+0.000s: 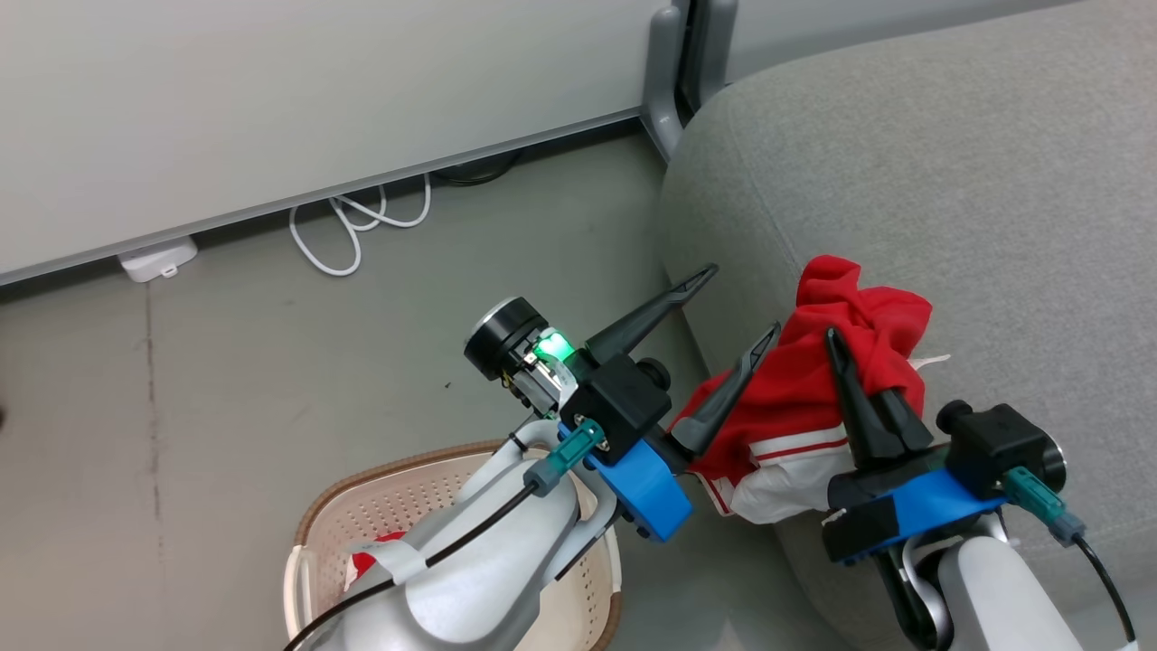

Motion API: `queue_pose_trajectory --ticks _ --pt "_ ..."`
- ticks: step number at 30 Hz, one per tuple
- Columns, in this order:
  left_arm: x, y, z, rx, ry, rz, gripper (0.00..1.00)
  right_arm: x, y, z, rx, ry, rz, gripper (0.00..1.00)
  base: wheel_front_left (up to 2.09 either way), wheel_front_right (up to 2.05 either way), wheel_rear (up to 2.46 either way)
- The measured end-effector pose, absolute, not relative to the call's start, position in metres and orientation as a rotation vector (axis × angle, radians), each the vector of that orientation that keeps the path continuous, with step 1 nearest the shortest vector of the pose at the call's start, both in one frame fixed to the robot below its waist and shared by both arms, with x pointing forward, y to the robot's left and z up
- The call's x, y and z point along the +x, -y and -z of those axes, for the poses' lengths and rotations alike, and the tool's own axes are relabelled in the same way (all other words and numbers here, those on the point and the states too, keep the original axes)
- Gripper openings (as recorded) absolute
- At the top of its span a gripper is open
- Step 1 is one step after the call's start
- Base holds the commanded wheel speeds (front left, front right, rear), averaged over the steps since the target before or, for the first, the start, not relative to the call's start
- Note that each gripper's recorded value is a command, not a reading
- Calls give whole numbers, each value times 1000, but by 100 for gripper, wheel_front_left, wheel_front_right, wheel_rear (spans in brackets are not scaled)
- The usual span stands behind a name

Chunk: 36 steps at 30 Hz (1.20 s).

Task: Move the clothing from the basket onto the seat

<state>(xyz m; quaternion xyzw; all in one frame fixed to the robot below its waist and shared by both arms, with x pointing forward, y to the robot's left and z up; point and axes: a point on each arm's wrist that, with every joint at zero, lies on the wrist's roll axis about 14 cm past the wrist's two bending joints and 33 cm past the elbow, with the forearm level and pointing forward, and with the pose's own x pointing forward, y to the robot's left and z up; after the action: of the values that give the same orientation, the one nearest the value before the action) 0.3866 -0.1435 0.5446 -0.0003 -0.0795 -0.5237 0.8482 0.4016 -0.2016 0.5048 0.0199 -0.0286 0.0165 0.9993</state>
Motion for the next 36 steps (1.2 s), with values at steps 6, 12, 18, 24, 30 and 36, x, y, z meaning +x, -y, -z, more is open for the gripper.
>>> queue_pose_trajectory --ticks 6,12,18,24,30,36 --pt "378 155 -541 -9 160 1150 100 390 222 -502 38 50 31 0 0 0 0" --pt "378 158 -537 -18 149 1159 100 390 230 -508 33 71 55 0 0 0 0" --pt "386 157 -533 -30 142 1144 100 405 240 -542 6 172 70 0 0 0 0" --pt "404 154 -527 -40 141 1119 100 432 266 -593 -77 312 106 0 0 0 0" --pt "431 151 -509 -54 125 1099 100 463 304 -645 -180 453 175 0 0 0 0" --pt "462 143 -474 -58 83 1073 100 501 336 -676 -293 534 222 0 0 0 0"
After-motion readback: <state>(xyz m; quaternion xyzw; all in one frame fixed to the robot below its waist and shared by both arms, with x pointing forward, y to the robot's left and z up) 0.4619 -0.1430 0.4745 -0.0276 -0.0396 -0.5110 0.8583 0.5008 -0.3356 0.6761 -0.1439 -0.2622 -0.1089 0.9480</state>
